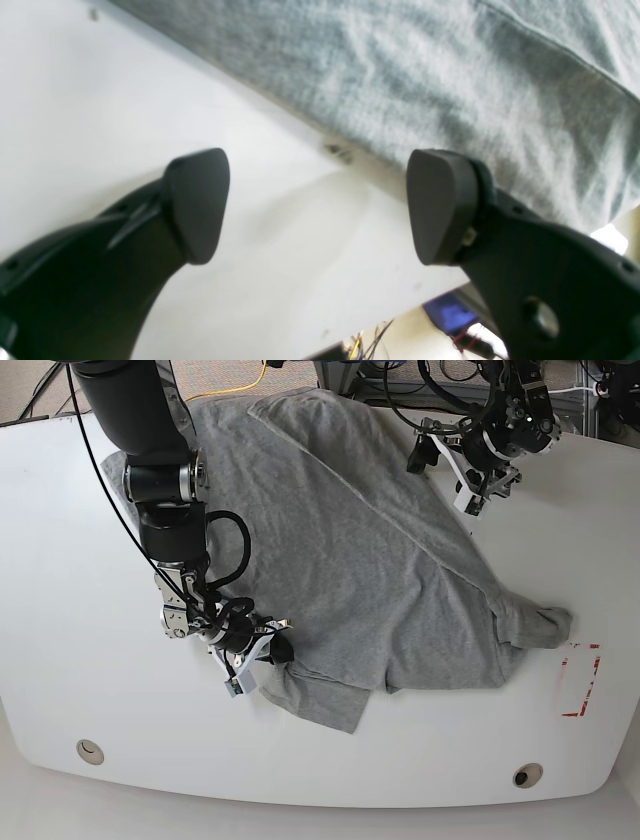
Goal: Layout the t-shirt on the table in an organized manner, then fold the t-shirt properly
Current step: 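Release the edge with the left gripper and raise it toward the shirt's collar, then grasp the shirt's hem with the right gripper and drag it outward, then move the left gripper to the shirt's shoulder edge and pinch it, then pull the shoulder edge with the left gripper away from the right gripper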
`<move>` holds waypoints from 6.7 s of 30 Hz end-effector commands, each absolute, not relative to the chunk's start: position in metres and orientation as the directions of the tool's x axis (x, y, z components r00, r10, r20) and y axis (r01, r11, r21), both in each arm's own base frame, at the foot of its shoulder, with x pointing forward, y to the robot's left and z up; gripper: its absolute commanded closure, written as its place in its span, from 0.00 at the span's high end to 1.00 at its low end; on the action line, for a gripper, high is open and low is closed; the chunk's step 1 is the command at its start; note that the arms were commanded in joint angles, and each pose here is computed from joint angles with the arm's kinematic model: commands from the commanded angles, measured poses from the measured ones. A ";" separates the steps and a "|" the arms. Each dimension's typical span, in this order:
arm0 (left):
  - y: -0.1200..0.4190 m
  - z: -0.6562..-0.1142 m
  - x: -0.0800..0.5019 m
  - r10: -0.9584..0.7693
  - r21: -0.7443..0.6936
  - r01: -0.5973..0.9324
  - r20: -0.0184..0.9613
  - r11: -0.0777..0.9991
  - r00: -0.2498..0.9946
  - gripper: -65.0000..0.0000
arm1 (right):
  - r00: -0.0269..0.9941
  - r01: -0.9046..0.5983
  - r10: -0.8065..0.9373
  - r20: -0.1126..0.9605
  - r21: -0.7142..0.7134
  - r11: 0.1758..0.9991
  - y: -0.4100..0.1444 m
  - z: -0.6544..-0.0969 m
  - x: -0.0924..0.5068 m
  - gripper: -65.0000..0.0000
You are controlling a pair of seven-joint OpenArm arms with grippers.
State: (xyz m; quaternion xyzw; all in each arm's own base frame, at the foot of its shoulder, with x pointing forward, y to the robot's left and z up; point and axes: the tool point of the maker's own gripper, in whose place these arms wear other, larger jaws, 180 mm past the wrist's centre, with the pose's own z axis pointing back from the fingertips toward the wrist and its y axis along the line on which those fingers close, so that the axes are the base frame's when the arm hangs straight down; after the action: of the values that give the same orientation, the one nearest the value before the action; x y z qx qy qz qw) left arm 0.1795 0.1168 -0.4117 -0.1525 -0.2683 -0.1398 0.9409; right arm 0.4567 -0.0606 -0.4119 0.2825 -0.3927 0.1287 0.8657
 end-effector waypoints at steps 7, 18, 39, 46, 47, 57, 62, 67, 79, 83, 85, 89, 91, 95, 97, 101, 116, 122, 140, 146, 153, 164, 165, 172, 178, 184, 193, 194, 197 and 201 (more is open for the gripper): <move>0.085 -0.438 0.178 -0.179 -0.319 0.372 0.499 0.872 0.848 0.79 | 0.603 -0.467 -0.019 0.798 0.372 0.802 -0.062 -0.386 0.476 0.06; 0.049 -0.444 0.182 -0.192 -0.385 0.412 0.495 0.826 0.848 0.26 | 0.603 -0.467 -0.019 0.798 0.372 0.802 -0.062 -0.386 0.476 0.06; 0.169 -0.403 0.275 -0.428 -0.020 0.514 0.527 0.858 0.735 0.06 | 0.616 -0.323 -0.095 0.782 0.361 0.875 -0.149 -0.394 0.471 0.00; 0.228 -0.368 0.339 -0.454 0.107 0.477 0.538 0.872 0.710 0.16 | 0.618 -0.290 -0.054 0.785 0.291 0.912 -0.184 -0.392 0.443 0.00; 0.236 -0.362 0.348 -0.456 0.121 0.471 0.541 0.874 0.707 0.16 | 0.616 -0.289 -0.040 0.787 0.273 0.918 -0.189 -0.391 0.437 0.00; 0.262 -0.320 0.409 -0.528 0.215 0.500 0.540 0.839 0.655 0.16 | 0.625 -0.255 0.042 0.780 0.153 0.955 -0.206 -0.389 0.360 0.00; 0.258 -0.315 0.421 -0.544 0.223 0.517 0.552 0.827 0.632 0.16 | 0.629 -0.221 0.029 0.777 0.143 0.965 -0.207 -0.392 0.327 0.00; 0.243 -0.316 0.424 -0.564 0.218 0.547 0.553 0.808 0.613 0.17 | 0.635 -0.222 0.041 0.772 0.131 0.966 -0.205 -0.393 0.313 0.00; 0.183 -0.345 0.370 -0.612 0.166 0.623 0.488 0.765 0.622 0.43 | 0.620 -0.225 0.044 0.783 0.124 0.966 -0.206 -0.387 0.319 0.45; 0.171 -0.345 0.339 -0.605 0.170 0.614 0.497 0.770 0.622 0.65 | 0.612 -0.226 0.044 0.790 0.121 0.966 -0.206 -0.384 0.324 0.54; 0.168 -0.347 0.321 -0.603 0.164 0.612 0.488 0.774 0.632 0.69 | 0.612 -0.228 0.045 0.790 0.121 0.966 -0.206 -0.384 0.324 0.54; 0.167 -0.351 0.291 -0.594 0.158 0.597 0.460 0.786 0.660 0.68 | 0.611 -0.231 0.046 0.790 0.123 0.965 -0.204 -0.384 0.324 0.54; 0.174 -0.356 0.277 -0.581 0.149 0.581 0.436 0.800 0.688 0.68 | 0.610 -0.231 0.046 0.791 0.122 0.965 -0.204 -0.383 0.325 0.54; 0.190 -0.368 0.249 -0.546 0.130 0.544 0.393 0.829 0.739 0.68 | 0.605 -0.232 0.043 0.795 0.124 0.965 -0.203 -0.381 0.328 0.54; 0.198 -0.378 0.231 -0.528 0.110 0.527 0.358 0.843 0.770 0.68 | 0.605 -0.232 0.042 0.795 0.125 0.965 -0.202 -0.381 0.328 0.54; 0.202 -0.391 0.205 -0.513 0.075 0.518 0.313 0.852 0.800 0.68 | 0.606 -0.231 0.042 0.794 0.125 0.965 -0.203 -0.382 0.328 0.54; 0.166 -0.403 0.174 -0.468 -0.103 0.530 0.349 0.842 0.812 0.68 | 0.605 -0.233 0.041 0.795 0.128 0.964 -0.201 -0.381 0.329 0.54; 0.147 -0.402 0.164 -0.451 -0.190 0.546 0.383 0.816 0.806 0.68 | 0.605 -0.233 0.041 0.795 0.128 0.964 -0.201 -0.381 0.329 0.54; 0.134 -0.400 0.160 -0.461 -0.247 0.579 0.404 0.777 0.790 0.68 | 0.607 -0.233 0.041 0.794 0.128 0.964 -0.201 -0.382 0.327 0.54; 0.132 -0.407 0.154 -0.507 -0.222 0.601 0.364 0.768 0.781 0.68 | 0.607 -0.233 0.041 0.794 0.128 0.964 -0.201 -0.382 0.327 0.54; 0.133 -0.414 0.151 -0.523 -0.186 0.595 0.326 0.782 0.788 0.67 | 0.607 -0.233 0.042 0.794 0.127 0.964 -0.202 -0.382 0.327 0.54; 0.156 -0.413 0.182 -0.556 -0.027 0.587 0.284 0.809 0.781 0.03 | 0.608 -0.230 0.039 0.793 0.128 0.965 -0.203 -0.383 0.327 0.53; 0.162 -0.415 0.185 -0.559 -0.011 0.583 0.269 0.813 0.784 0.03 | 0.609 -0.228 0.038 0.792 0.129 0.965 -0.203 -0.383 0.326 0.50; 0.199 -0.414 0.239 -0.564 0.102 0.558 0.260 0.824 0.784 0.05 | 0.614 -0.226 0.039 0.789 0.128 0.966 -0.204 -0.385 0.323 0.23; 0.245 -0.415 0.282 -0.553 0.145 0.534 0.244 0.833 0.797 0.05 | 0.607 -0.234 0.060 0.793 0.105 0.967 -0.203 -0.380 0.312 0.29; 0.277 -0.409 0.313 -0.599 0.200 0.566 0.213 0.800 0.772 0.05 | 0.601 -0.253 0.124 0.790 0.041 0.967 -0.204 -0.364 0.298 0.56; 0.327 -0.392 0.342 -0.600 0.262 0.546 0.221 0.796 0.769 0.05 | 0.568 -0.264 0.153 0.809 0.003 0.965 -0.193 -0.345 0.293 0.84; 0.333 -0.389 0.345 -0.595 0.267 0.539 0.221 0.799 0.773 0.05 | 0.568 -0.263 0.151 0.809 0.004 0.965 -0.193 -0.345 0.293 0.84; 0.346 -0.384 0.351 -0.577 0.275 0.517 0.224 0.811 0.786 0.05 | 0.565 -0.263 0.149 0.811 0.005 0.965 -0.193 -0.344 0.296 0.85; 0.351 -0.378 0.360 -0.571 0.282 0.506 0.240 0.815 0.786 0.05 | 0.555 -0.261 0.128 0.822 0.027 0.965 -0.192 -0.343 0.311 0.85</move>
State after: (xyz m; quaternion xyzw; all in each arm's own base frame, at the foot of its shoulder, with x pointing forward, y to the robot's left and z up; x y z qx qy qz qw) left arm 0.3445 0.3458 -0.3958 0.0917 -0.1350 -0.2861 0.9442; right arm 0.2908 -0.1916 -0.3611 0.0683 -0.4244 0.1130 0.8958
